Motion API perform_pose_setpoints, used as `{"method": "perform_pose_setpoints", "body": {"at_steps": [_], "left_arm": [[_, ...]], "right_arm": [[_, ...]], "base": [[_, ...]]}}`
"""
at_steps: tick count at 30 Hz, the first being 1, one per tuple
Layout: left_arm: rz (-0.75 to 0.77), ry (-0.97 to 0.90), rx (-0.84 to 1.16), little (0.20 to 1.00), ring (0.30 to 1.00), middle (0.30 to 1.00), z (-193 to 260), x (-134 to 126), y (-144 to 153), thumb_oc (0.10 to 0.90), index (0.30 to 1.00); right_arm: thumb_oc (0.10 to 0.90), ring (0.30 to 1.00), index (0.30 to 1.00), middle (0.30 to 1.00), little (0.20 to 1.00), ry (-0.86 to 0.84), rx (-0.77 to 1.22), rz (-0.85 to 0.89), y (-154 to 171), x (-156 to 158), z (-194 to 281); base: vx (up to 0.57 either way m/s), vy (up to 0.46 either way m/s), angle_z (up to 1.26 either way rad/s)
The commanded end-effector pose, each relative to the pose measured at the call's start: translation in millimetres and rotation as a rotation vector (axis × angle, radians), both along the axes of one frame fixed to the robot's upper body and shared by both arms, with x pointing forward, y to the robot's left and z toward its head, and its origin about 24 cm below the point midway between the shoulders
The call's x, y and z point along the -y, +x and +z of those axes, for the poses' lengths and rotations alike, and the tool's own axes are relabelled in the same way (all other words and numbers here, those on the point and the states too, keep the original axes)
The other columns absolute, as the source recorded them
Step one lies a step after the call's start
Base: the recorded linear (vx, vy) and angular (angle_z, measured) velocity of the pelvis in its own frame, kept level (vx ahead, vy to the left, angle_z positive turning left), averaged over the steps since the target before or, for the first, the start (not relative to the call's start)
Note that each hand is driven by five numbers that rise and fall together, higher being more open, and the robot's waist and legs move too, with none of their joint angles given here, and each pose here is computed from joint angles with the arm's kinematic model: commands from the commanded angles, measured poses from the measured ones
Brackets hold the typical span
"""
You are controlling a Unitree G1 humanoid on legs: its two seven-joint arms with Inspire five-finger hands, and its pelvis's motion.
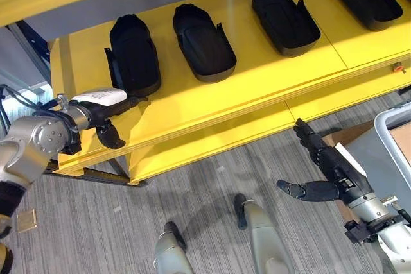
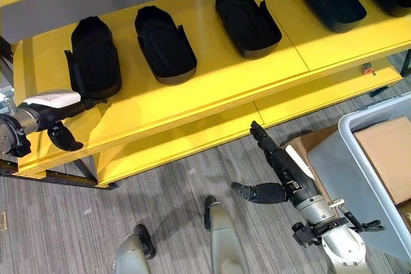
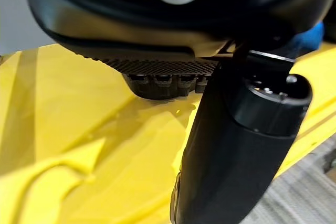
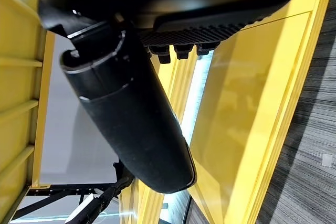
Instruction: Move parts from the plastic box to the shelf.
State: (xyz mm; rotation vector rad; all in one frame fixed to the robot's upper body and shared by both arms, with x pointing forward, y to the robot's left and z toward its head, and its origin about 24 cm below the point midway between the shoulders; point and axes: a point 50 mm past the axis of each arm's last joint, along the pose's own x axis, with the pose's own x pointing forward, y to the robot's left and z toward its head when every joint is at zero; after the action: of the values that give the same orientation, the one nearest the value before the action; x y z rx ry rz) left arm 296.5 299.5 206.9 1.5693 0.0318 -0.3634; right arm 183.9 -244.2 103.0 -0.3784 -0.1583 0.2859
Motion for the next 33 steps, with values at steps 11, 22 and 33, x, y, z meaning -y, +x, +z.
{"method": "perform_pose_setpoints", "body": {"at_steps": [11, 22, 33], "left_arm": [[-0.095, -0.136, 0.177, 1.000, 1.000, 1.000, 47.6, 3.6, -42.6, 0.900, 1.000], [-0.140, -0.343, 0.300, 1.000, 1.000, 1.000, 50.5, 5.5, -44.2, 0.900, 1.000], [-0.040, -0.474, 0.433, 1.000, 1.000, 1.000, 28.8, -3.9, -27.2, 0.900, 1.000]], "right_arm": [[0.900, 1.000, 1.000, 1.000, 1.000, 0.002, 0.237, 0.046, 0.4, -1.8, 41.7], [0.900, 1.000, 1.000, 1.000, 1.000, 0.000, 0.264, 0.066, 2.1, -4.3, 44.9], [0.900, 1.000, 1.000, 1.000, 1.000, 0.002, 0.274, 0.072, 5.1, -6.8, 45.9]], "base": [[0.00, 0.002, 0.01], [0.00, 0.000, 0.00], [0.00, 0.000, 0.00]]}}
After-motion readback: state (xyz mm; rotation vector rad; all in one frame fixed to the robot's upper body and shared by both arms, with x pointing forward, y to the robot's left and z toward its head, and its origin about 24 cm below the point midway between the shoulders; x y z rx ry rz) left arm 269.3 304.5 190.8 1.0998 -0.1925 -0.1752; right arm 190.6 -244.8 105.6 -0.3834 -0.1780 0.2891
